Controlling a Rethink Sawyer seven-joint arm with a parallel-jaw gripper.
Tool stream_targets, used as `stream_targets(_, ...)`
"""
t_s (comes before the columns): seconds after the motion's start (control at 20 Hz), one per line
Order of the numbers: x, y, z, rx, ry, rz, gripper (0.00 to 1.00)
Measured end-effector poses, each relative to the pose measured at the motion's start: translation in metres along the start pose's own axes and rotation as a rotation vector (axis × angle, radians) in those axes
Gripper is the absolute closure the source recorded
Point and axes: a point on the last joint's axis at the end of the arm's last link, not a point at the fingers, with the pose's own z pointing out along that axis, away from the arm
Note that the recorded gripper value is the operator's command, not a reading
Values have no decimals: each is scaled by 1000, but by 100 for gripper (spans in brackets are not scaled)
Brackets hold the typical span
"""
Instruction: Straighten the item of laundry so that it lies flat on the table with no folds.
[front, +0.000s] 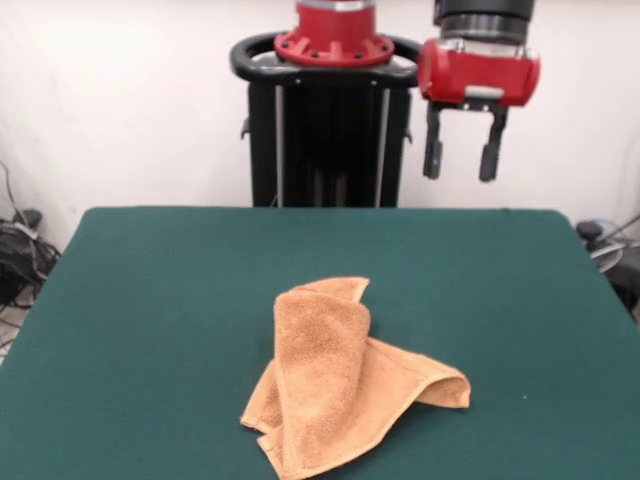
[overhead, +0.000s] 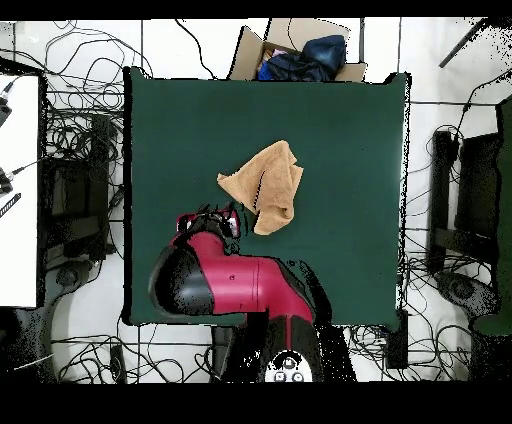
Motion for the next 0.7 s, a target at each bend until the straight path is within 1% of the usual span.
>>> stream_targets(0.05,0,-2,2,2,-10,4,0)
stream_targets(0.2,0,-21,15,22,-72,36,0)
stream_targets(0.4,-3,-31,25,43,-155,28,0)
stream_targets(0.45,-4,-30,28,47,-192,14,0)
stream_targets(0.5,-4,-29,29,49,-206,8,0)
stream_targets(0.55,-4,-27,33,50,-235,-5,0)
stream_targets(0.7,1,-21,42,46,-276,-28,0)
